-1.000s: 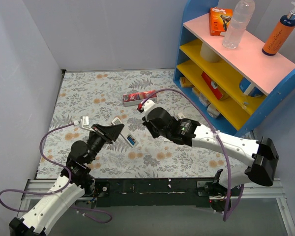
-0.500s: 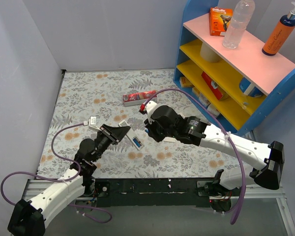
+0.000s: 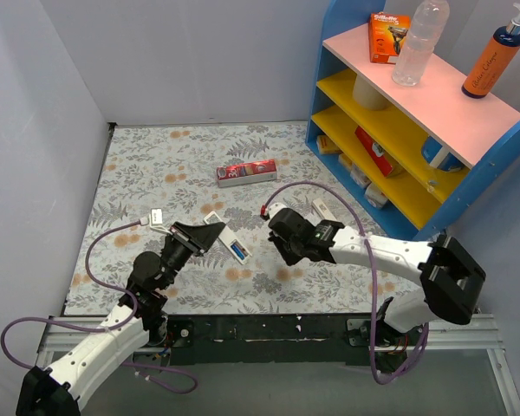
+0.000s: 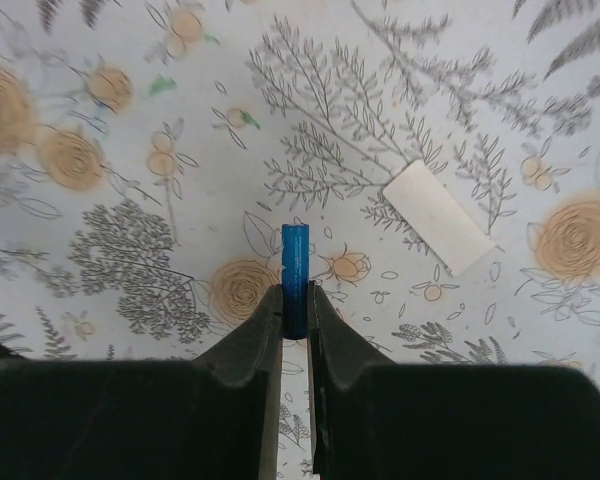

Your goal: Load the batteries into the remote control

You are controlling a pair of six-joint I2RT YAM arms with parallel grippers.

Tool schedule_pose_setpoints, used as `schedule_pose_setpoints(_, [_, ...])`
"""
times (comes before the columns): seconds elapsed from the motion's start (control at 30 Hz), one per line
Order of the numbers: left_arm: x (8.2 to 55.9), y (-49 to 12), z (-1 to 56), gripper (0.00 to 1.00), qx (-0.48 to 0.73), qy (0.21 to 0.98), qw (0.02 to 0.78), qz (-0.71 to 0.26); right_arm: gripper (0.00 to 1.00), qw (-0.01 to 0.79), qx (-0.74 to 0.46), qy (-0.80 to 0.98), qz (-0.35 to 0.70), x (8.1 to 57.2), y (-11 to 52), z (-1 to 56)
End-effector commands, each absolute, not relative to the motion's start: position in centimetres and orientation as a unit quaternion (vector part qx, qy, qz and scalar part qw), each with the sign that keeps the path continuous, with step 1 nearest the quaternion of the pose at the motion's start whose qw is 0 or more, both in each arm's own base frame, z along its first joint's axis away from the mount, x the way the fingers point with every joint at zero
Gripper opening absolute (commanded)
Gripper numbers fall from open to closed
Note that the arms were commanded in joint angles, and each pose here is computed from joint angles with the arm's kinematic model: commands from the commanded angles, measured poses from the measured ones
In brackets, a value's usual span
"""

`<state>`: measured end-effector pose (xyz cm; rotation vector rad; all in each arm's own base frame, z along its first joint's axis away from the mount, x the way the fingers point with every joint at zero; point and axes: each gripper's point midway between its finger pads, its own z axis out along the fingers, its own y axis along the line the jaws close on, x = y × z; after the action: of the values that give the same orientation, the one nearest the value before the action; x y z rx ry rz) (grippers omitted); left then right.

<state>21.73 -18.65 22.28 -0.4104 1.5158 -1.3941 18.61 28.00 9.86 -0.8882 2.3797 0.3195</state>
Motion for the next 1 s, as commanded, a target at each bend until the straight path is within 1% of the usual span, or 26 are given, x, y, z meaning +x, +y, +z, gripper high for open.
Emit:
schedule_pose_setpoints(0.0, [21.7, -18.2, 21.9, 0.00, -0.171, 0.628, 0.508, -0.565, 0.01, 0.301, -0.304, 0.893, 0.140, 19.5, 29.3, 7.2])
schedule_pose_setpoints(0.17, [21.7, -18.1, 22.0, 0.00, -0.169, 0.626, 0.511, -0.564, 0.01, 0.305, -0.291, 0.897, 0.136, 19.7, 29.4, 4.7])
schedule_pose_setpoints(0.27, [21.7, -18.2, 21.9, 0.00, -0.167, 0.628, 0.509, -0.564, 0.01, 0.290, -0.292, 0.902, 0.126, 19.5, 29.1, 3.4])
schedule_pose_setpoints(0.33, [21.6, -18.2, 21.9, 0.00, -0.166, 0.627, 0.509, -0.566, 0.05, 0.281, -0.293, 0.906, 0.118, 19.4, 28.8, 2.9])
schedule_pose_setpoints(0.37, [21.6, -18.2, 21.9, 0.00, -0.166, 0.628, 0.508, -0.566, 0.10, 0.278, -0.294, 0.907, 0.117, 19.3, 28.7, 2.8])
schedule_pose_setpoints(0.47, [21.6, -18.3, 21.8, 0.00, -0.164, 0.629, 0.507, -0.566, 0.18, 0.270, -0.298, 0.908, 0.114, 19.1, 28.6, 2.6])
schedule_pose_setpoints(0.53, [21.6, -18.5, 21.8, 0.00, -0.162, 0.629, 0.504, -0.569, 0.21, 0.262, -0.301, 0.910, 0.110, 18.9, 28.5, 2.5])
schedule_pose_setpoints(0.57, [21.6, -18.5, 21.8, 0.00, -0.162, 0.629, 0.503, -0.570, 0.25, 0.260, -0.302, 0.911, 0.110, 18.9, 28.5, 2.6])
schedule_pose_setpoints(0.63, [21.5, -18.6, 21.8, 0.00, -0.160, 0.630, 0.502, -0.571, 0.29, 0.258, -0.305, 0.910, 0.109, 18.9, 28.5, 3.2])
schedule_pose_setpoints(0.67, [21.5, -18.6, 21.8, 0.00, -0.160, 0.629, 0.502, -0.571, 0.35, 0.258, -0.305, 0.910, 0.109, 18.8, 28.5, 3.5])
schedule_pose_setpoints(0.73, [21.5, -18.6, 21.9, 0.00, -0.159, 0.629, 0.501, -0.572, 0.41, 0.267, -0.306, 0.907, 0.112, 19.0, 28.6, 5.0])
schedule_pose_setpoints(0.77, [21.6, -18.6, 21.8, 0.00, -0.160, 0.630, 0.501, -0.571, 0.46, 0.275, -0.304, 0.904, 0.119, 19.1, 28.8, 6.1])
schedule_pose_setpoints(0.83, [21.5, -18.7, 21.8, 0.00, -0.159, 0.630, 0.501, -0.572, 0.48, 0.289, -0.300, 0.900, 0.127, 19.4, 29.1, 8.0])
schedule_pose_setpoints(0.93, [21.5, -18.7, 22.0, 0.00, -0.156, 0.629, 0.502, -0.573, 0.48, 0.311, -0.295, 0.891, 0.146, 19.4, 29.0, 11.6])
schedule_pose_setpoints(0.97, [21.5, -18.8, 21.9, 0.00, -0.155, 0.631, 0.500, -0.572, 0.48, 0.329, -0.291, 0.883, 0.164, 19.4, 29.2, 13.8])
